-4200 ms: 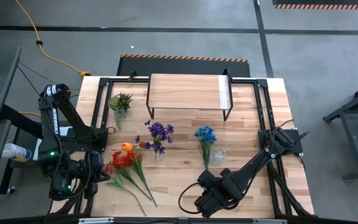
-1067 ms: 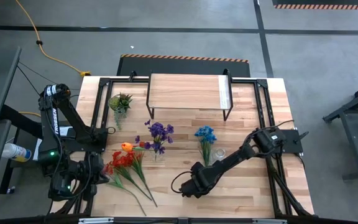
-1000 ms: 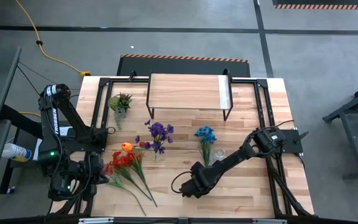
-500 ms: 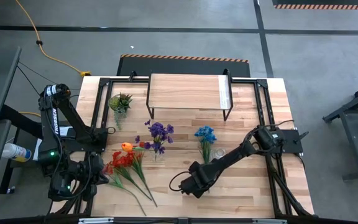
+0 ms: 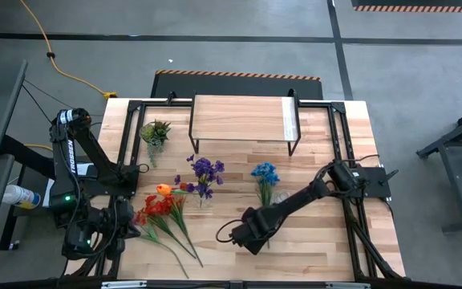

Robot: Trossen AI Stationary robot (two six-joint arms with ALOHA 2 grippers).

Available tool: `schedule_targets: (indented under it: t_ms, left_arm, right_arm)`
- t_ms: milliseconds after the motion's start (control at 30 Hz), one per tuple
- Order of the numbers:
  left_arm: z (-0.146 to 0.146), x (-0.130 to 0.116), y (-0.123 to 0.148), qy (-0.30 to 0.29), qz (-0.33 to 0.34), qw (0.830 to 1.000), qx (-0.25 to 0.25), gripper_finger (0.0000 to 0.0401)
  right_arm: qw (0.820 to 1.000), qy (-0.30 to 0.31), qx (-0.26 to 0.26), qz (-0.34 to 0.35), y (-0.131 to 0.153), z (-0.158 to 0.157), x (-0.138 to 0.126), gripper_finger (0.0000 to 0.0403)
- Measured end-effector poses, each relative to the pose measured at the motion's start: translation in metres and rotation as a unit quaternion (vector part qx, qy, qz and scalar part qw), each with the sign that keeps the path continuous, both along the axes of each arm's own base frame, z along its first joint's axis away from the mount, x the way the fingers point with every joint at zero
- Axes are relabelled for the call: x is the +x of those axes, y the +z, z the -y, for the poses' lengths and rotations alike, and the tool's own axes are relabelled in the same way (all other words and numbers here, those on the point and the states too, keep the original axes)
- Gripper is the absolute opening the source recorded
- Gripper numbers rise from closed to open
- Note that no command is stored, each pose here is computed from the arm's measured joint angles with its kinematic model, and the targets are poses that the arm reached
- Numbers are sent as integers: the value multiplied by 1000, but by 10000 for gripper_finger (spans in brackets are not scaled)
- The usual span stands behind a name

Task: Pick and place flowers into a vace then onto a shelf
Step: Put the blue flower into the left transparent flower vase

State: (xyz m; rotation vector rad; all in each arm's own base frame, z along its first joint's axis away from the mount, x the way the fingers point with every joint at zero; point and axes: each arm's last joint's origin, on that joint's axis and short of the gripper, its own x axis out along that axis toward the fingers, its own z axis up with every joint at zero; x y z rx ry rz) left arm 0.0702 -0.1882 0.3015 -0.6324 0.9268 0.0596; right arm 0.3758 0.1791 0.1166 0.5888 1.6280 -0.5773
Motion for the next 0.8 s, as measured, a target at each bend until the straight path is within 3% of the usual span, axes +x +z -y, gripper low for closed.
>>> schedule_targets:
  t_ms: [800]
  left_arm:
    - [3, 1, 2, 0, 5, 1000, -19, 56]
  right_arm:
    - [999, -5, 35, 3, 0, 2, 5, 25]
